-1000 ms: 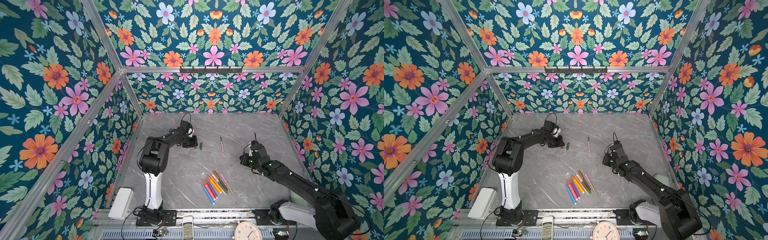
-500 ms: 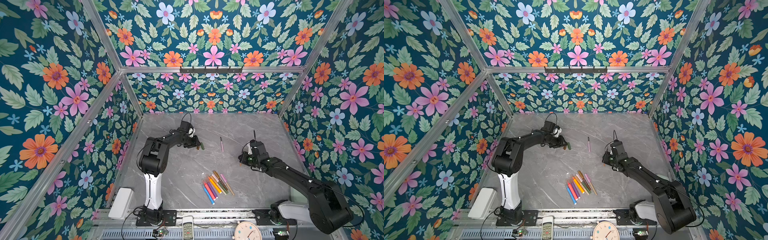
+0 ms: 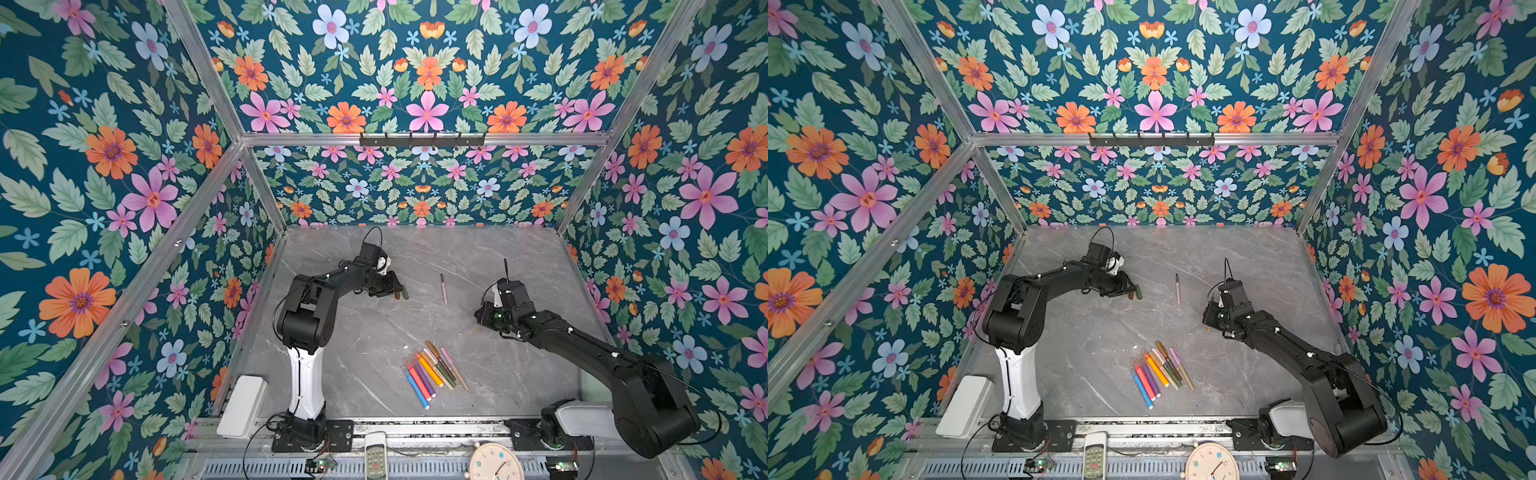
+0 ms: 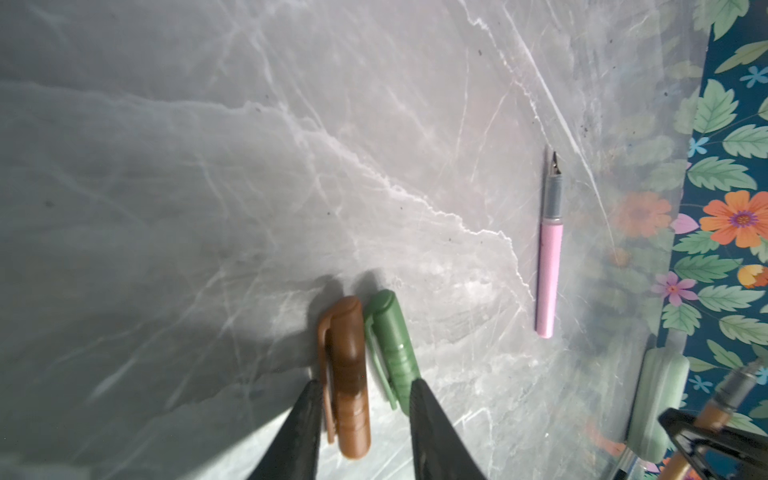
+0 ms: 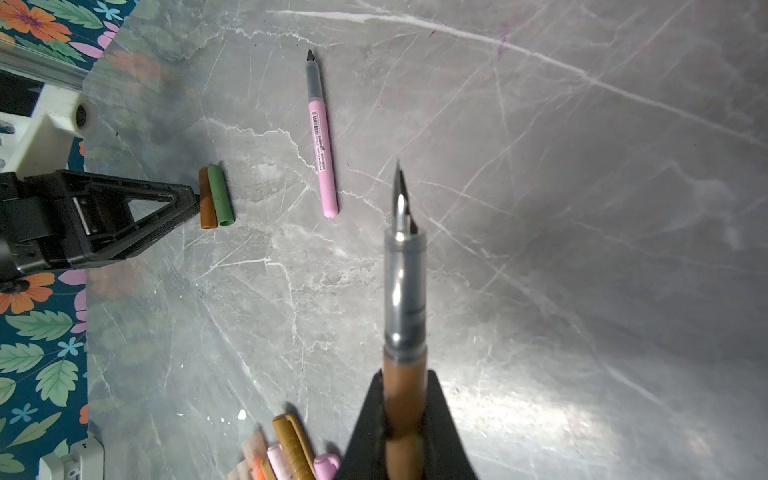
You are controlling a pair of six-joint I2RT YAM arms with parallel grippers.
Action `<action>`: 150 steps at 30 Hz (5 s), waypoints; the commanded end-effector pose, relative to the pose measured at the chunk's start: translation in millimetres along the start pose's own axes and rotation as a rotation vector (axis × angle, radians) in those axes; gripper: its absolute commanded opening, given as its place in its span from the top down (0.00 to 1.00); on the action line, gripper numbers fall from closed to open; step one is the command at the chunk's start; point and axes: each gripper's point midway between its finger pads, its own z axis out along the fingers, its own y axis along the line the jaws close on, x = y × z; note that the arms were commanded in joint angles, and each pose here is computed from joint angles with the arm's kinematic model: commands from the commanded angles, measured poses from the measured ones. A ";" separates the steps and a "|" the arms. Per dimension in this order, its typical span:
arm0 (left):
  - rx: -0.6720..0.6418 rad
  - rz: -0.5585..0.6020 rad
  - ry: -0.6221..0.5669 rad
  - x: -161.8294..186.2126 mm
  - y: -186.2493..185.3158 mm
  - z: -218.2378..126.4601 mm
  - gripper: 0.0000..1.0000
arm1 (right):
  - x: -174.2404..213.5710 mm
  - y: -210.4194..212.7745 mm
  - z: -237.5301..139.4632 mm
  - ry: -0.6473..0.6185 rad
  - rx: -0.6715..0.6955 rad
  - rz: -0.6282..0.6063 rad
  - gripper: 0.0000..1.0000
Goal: Open the pen caps
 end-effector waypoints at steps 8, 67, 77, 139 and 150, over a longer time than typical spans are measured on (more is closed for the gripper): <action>0.028 -0.007 -0.010 -2.5 -6.1 -0.2 0.62 | -2.2 4.1 1.4 0.005 -0.014 -0.008 1.00; 0.109 0.088 -0.419 34.9 16.4 -78.4 0.64 | -61.0 15.5 135.2 0.261 0.066 -0.010 1.00; 0.129 0.052 -0.408 32.7 24.1 -75.2 0.64 | -62.8 19.9 126.9 0.233 0.022 -0.012 0.99; 0.172 0.020 -0.407 31.1 29.6 -74.8 0.64 | 137.9 17.1 -22.1 0.475 0.146 -0.218 0.71; 0.176 0.017 -0.413 31.0 30.3 -76.6 0.64 | 172.2 25.1 -18.4 0.563 0.159 -0.313 0.75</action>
